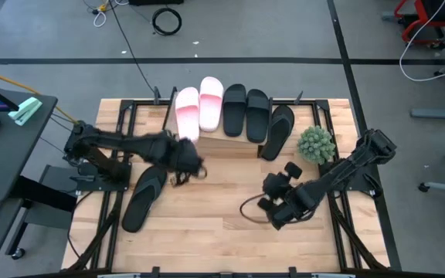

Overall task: Pick and place slides into the shelf
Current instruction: Put the top right flip flop under the shelf

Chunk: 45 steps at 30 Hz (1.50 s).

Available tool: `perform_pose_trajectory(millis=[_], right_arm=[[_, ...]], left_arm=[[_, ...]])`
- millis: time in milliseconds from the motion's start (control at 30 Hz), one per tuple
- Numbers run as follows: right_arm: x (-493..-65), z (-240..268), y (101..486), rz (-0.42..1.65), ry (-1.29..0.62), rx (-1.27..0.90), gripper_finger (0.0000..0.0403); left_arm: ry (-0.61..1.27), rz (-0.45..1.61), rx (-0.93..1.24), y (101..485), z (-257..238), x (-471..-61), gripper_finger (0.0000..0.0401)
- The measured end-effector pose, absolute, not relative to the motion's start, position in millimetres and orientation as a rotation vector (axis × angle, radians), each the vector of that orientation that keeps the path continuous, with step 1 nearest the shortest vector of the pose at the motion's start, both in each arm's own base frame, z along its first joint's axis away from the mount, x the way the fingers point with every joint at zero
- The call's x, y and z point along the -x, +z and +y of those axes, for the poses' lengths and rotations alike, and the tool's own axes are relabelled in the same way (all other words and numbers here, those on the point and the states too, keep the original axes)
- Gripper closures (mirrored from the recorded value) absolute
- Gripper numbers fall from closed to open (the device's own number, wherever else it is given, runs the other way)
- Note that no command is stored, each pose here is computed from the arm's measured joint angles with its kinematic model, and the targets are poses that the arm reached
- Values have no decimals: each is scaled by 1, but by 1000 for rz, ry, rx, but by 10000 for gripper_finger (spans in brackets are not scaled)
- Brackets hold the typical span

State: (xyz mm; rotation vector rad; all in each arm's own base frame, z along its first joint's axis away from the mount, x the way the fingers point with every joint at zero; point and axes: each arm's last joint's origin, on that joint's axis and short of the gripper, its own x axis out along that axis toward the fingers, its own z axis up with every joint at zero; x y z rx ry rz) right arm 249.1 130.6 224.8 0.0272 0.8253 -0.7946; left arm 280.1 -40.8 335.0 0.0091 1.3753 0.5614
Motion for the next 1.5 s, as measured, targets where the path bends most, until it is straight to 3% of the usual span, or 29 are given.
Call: perform_pose_trajectory(millis=[100,367,667,933,1500], right_arm=[[-248,104,210,796,-931,39,289],[-257,2,209,974,-1258,-12,289],[-239,-79,222,1172,-1302,-277,289],[-240,-71,231,1224,-1107,-294,289],[-229,3,261,1138,-752,-259,289]], left_arm=[[531,1335,-5,334,-66,-278,300],[528,1251,56,334,-107,-268,315],[505,1239,56,334,-123,-260,337],[485,1238,40,334,-128,-257,350],[590,1193,55,335,-129,-252,360]])
